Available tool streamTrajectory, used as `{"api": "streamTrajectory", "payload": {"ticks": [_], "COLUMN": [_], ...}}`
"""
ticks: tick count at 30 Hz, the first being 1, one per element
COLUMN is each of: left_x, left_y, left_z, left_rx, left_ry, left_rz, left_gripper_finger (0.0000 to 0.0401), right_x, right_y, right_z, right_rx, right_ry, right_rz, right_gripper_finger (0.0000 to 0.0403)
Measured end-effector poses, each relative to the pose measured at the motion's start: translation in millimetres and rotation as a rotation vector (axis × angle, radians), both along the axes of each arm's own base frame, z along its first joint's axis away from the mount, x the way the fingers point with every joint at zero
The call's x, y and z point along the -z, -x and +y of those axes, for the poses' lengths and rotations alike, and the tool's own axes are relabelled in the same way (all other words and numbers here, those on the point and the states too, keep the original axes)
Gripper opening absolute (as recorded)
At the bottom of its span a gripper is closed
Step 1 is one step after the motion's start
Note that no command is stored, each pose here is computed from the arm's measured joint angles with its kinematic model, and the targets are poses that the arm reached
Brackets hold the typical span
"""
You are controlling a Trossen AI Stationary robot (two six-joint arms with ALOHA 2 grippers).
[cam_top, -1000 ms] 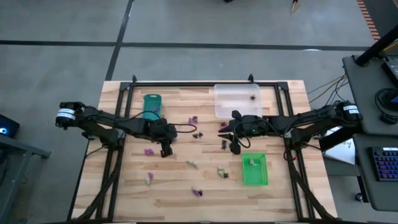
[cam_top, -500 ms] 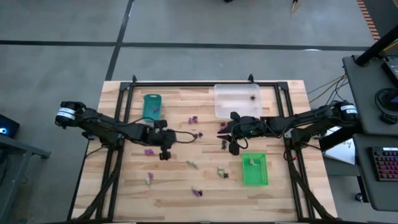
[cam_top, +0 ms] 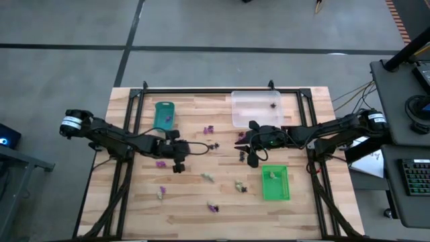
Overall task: Sort Halloween decoration
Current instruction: Put the purple skeleton toy into the blue bin
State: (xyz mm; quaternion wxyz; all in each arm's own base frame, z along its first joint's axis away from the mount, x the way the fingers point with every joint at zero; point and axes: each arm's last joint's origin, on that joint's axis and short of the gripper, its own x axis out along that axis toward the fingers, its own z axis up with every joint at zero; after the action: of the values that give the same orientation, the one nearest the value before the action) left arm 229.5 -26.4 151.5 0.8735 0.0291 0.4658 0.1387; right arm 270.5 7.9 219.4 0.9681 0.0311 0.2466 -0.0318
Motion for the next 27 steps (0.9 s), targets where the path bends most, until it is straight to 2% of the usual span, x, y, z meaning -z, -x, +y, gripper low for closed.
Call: {"api": "streamTrajectory", "payload": {"ticks": [14,27], "left_x": [23.0,29.1], "left_y": [12.8,16.3], "left_z": [2.3,3.8], "left_rx": [0.001,-0.018], "left_ry": [0.007,-0.011], "left_rz": [-0.061,-0.119], "left_gripper_finger": [0.0121,0.0121], "right_x": [-0.1,-0.3], "right_y": [0.0,-0.1], "right_z": [-0.1,-0.1], "right_rx": [0.0,0.001], "right_ry": [0.0,0.0], "right_rz": [-0.001,-0.004], "right_gripper_finger": [0.0073,0.0073]}}
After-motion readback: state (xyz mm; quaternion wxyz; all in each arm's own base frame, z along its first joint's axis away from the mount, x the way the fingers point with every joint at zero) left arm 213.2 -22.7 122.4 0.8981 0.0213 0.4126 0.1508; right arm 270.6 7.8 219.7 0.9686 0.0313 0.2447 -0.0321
